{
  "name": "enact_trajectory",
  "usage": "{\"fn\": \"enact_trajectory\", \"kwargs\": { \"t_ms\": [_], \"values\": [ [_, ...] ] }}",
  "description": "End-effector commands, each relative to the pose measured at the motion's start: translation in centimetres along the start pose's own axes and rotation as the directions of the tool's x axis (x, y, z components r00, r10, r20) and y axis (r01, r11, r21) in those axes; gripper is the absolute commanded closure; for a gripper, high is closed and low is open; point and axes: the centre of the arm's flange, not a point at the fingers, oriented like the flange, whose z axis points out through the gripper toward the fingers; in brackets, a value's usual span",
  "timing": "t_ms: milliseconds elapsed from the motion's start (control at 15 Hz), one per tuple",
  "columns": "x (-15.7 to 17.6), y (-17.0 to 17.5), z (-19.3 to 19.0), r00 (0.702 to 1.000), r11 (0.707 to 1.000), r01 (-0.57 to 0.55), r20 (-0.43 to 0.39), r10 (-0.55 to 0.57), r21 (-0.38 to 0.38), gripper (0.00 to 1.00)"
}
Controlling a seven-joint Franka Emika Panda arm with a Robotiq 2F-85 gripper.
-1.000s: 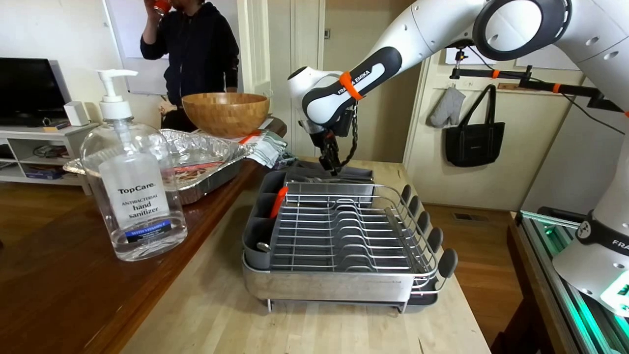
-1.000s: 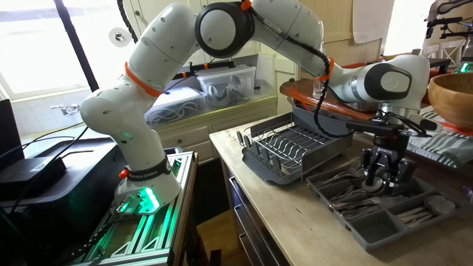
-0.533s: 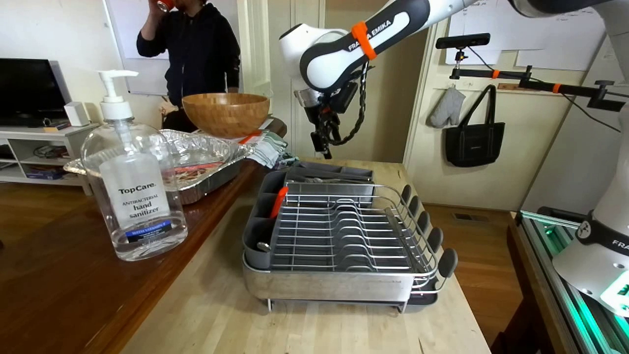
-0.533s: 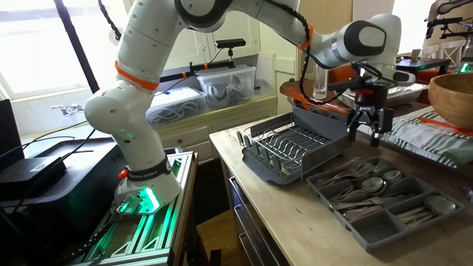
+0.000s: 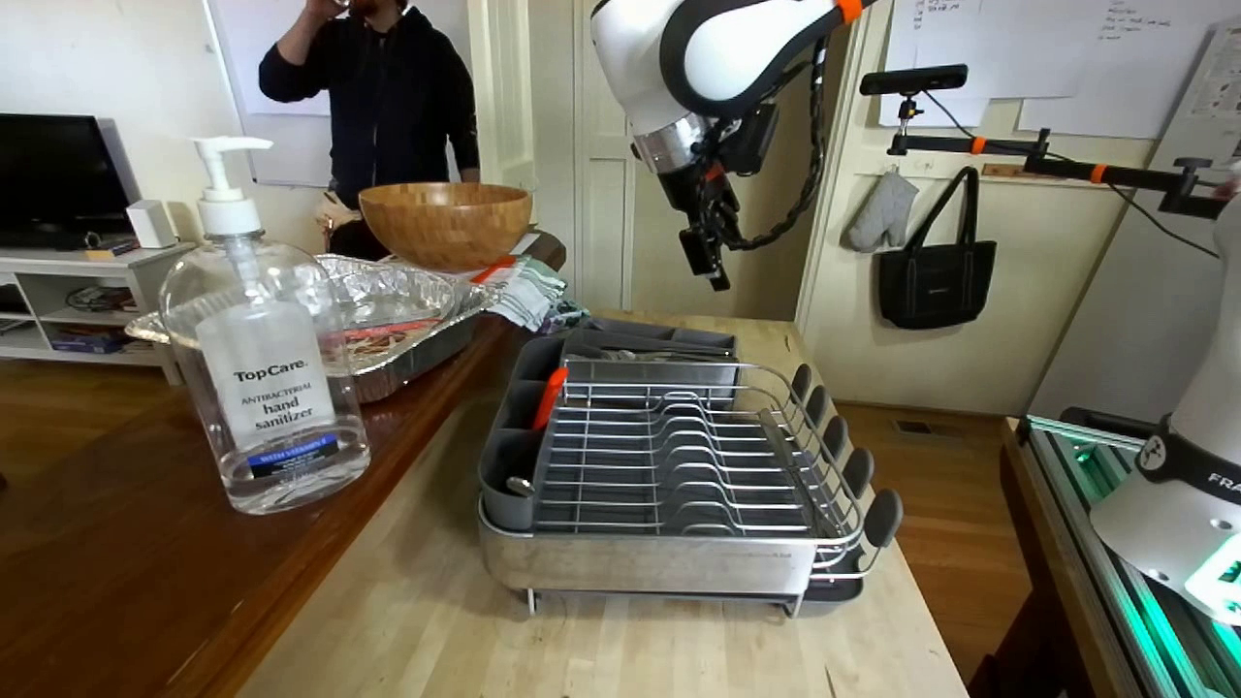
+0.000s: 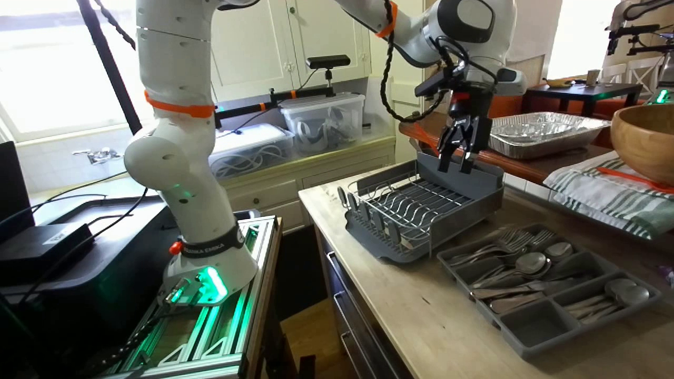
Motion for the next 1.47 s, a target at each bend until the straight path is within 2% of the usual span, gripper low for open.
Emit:
{"fn": "enact_trajectory", "kwargs": {
  "t_ms": [0, 133, 200, 400, 667, 867, 933, 1000, 1133, 1333, 1400],
  "values": [
    [-0.4, 0.0, 0.0, 1.000, 1.000, 0.002, 0.000, -0.002, 0.000, 0.00],
    [0.0, -0.7, -0.6, 1.000, 1.000, -0.006, -0.016, 0.006, -0.026, 0.00],
    [0.0, -2.0, -1.4, 0.998, 0.995, -0.066, -0.001, 0.066, -0.078, 0.00],
    [-0.9, -4.9, -3.0, 0.981, 0.966, -0.195, -0.015, 0.195, -0.170, 0.00],
    [-3.6, -11.0, -3.6, 0.931, 0.905, -0.348, 0.022, 0.364, -0.247, 0.00],
    [-6.1, -15.5, -3.5, 0.883, 0.853, -0.426, 0.068, 0.465, -0.300, 0.00],
    [-6.8, -16.9, -3.5, 0.896, 0.868, -0.401, 0.073, 0.438, -0.291, 0.00],
    [-6.4, -14.7, -3.3, 0.910, 0.876, -0.386, 0.039, 0.414, -0.290, 0.00],
    [-6.8, -15.9, -3.5, 0.914, 0.878, -0.377, 0.033, 0.404, -0.296, 0.00],
    [-6.6, -15.1, -3.4, 0.908, 0.874, -0.388, 0.038, 0.416, -0.293, 0.00],
    [-6.6, -15.3, -3.0, 0.910, 0.875, -0.394, 0.013, 0.413, -0.280, 0.00]
  ]
}}
